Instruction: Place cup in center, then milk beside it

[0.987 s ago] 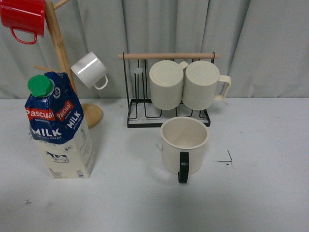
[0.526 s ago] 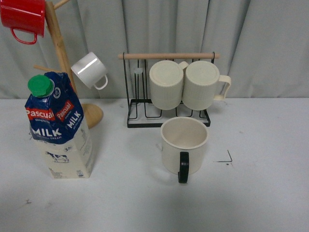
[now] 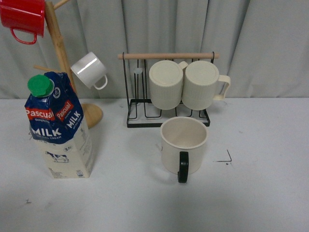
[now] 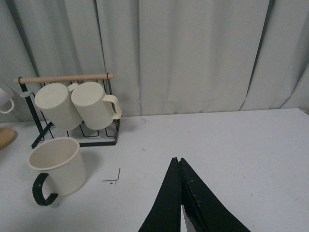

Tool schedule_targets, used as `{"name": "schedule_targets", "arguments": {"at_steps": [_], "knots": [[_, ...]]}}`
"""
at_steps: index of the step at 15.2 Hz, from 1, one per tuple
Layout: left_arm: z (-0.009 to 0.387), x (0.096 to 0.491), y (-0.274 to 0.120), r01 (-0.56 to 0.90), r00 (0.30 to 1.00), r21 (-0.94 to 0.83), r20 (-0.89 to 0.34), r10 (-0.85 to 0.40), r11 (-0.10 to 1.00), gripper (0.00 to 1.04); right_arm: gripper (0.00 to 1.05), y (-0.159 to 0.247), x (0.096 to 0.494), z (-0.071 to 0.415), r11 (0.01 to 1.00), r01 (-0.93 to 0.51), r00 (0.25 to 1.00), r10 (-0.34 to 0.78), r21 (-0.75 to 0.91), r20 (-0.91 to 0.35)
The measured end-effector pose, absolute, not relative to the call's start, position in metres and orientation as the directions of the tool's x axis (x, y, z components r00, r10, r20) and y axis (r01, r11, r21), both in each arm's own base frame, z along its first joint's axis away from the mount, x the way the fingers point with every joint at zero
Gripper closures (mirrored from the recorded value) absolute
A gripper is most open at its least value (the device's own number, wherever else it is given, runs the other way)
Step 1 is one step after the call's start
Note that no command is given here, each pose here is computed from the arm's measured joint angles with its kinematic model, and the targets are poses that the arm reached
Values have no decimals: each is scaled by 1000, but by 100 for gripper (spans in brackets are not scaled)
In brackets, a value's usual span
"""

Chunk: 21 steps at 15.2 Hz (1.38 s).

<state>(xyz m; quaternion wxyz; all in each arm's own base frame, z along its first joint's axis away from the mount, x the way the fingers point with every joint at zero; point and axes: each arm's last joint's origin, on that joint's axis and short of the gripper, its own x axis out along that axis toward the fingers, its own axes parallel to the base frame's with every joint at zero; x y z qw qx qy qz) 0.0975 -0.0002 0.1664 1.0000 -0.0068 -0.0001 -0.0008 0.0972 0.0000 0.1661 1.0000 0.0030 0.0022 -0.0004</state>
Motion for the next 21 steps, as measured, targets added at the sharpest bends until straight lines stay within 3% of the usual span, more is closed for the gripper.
{"name": "schedule_targets", "arguments": {"at_steps": [2, 3, 4, 5, 6, 12, 13, 14, 15, 17, 21], "knots": [[166, 98, 0, 2, 1000, -14, -1, -2, 1000, 7, 98, 0, 97, 167, 1000, 0, 1000, 0, 5, 3], [166, 98, 0, 2, 1000, -14, 0, -2, 1000, 7, 87, 0, 97, 167, 1000, 0, 1000, 0, 5, 4], [166, 98, 0, 2, 1000, -14, 0, -2, 1000, 7, 62, 0, 97, 167, 1000, 0, 1000, 0, 5, 4], [166, 98, 0, 2, 1000, -14, 0, -2, 1000, 7, 9, 0, 97, 167, 1000, 0, 1000, 0, 5, 4], [166, 98, 0, 2, 1000, -14, 0, -2, 1000, 7, 5, 0, 97, 167, 1000, 0, 1000, 0, 5, 4], [166, 98, 0, 2, 1000, -14, 0, -2, 1000, 7, 6, 0, 97, 167, 1000, 0, 1000, 0, 5, 4], [165, 97, 0, -13, 999, -27, -37, 12, 1000, 7, 6, 0, 97, 167, 1000, 0, 1000, 0, 5, 4], [166, 99, -3, -101, 969, -78, -232, 80, 992, 7, 6, 0, 97, 167, 1000, 1, 1000, -1, 5, 4], [172, 107, -5, -169, 937, -115, -326, 123, 979, 7, 6, 0, 97, 167, 1000, -1, 1000, 1, 4, 4], [185, 122, -11, -186, 947, -186, -297, 125, 965, 7, 6, 0, 97, 167, 1000, 0, 1000, 0, 4, 4], [215, 185, -31, -42, 979, -229, -203, -6, 972, 7, 6, 0, 97, 167, 1000, 0, 1000, 0, 3, 4]]}}
